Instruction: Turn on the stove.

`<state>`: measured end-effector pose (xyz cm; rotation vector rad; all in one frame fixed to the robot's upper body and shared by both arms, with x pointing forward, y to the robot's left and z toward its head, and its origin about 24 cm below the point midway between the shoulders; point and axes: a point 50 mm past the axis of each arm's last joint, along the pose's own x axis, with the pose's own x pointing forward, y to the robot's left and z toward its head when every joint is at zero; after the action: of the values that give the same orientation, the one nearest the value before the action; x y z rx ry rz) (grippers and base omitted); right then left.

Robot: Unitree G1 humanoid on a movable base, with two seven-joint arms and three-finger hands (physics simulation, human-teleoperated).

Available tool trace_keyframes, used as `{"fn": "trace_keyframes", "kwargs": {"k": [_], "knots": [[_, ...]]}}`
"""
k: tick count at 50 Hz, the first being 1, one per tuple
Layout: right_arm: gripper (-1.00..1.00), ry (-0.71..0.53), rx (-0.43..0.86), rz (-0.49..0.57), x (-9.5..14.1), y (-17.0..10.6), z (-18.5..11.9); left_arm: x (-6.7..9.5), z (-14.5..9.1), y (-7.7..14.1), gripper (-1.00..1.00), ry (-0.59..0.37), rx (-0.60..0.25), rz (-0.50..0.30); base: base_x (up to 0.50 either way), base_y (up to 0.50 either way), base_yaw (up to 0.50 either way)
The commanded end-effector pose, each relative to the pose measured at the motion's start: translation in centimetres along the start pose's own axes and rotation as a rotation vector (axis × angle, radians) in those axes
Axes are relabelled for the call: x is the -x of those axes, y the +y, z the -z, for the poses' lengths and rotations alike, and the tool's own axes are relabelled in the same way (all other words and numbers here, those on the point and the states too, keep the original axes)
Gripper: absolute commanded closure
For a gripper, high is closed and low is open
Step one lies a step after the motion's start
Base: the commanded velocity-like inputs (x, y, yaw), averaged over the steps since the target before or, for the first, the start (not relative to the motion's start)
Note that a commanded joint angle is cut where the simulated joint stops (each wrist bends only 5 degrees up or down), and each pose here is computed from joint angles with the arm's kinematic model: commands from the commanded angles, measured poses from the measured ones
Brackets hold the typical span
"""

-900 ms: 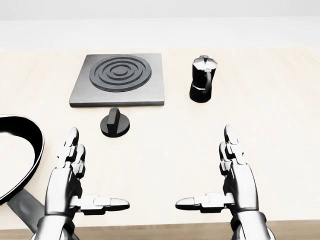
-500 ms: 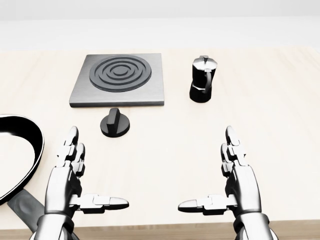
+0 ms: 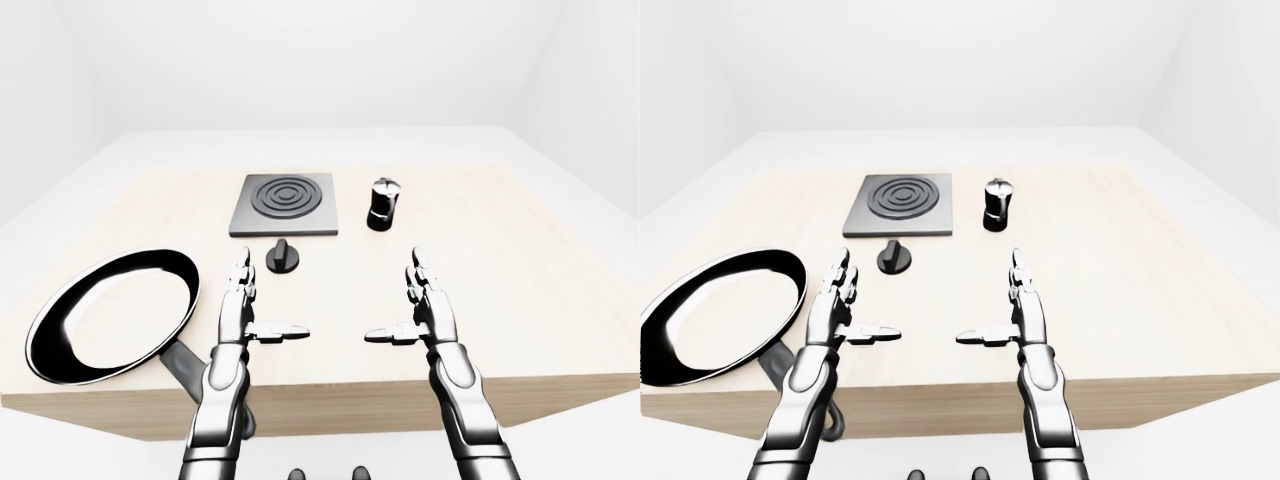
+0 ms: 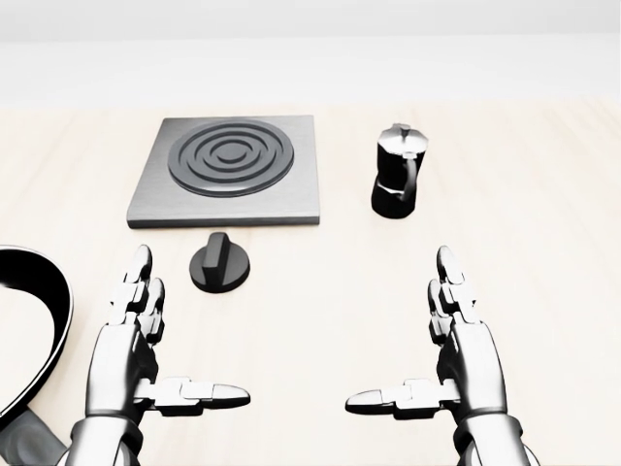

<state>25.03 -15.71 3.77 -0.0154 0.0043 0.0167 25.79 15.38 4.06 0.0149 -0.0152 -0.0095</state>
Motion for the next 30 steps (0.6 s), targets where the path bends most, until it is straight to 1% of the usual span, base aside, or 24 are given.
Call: {"fn": "trace_keyframes", "kwargs": {"k": [1,30], "knots": [[-1.00,-0.001,0.002,-0.001,-0.01,0.03,-0.03,0.03,-0.02,-0.05,-1.00,0.002,-0.003,0.003,0.35,0.00,0.00],[-1.00,0.001,-0.001,-0.002,-0.01,0.05,0.04,0.04,0.08,-0.20,-1.00,0.011,-0.012,0.010,0.33,0.00,0.00]]}}
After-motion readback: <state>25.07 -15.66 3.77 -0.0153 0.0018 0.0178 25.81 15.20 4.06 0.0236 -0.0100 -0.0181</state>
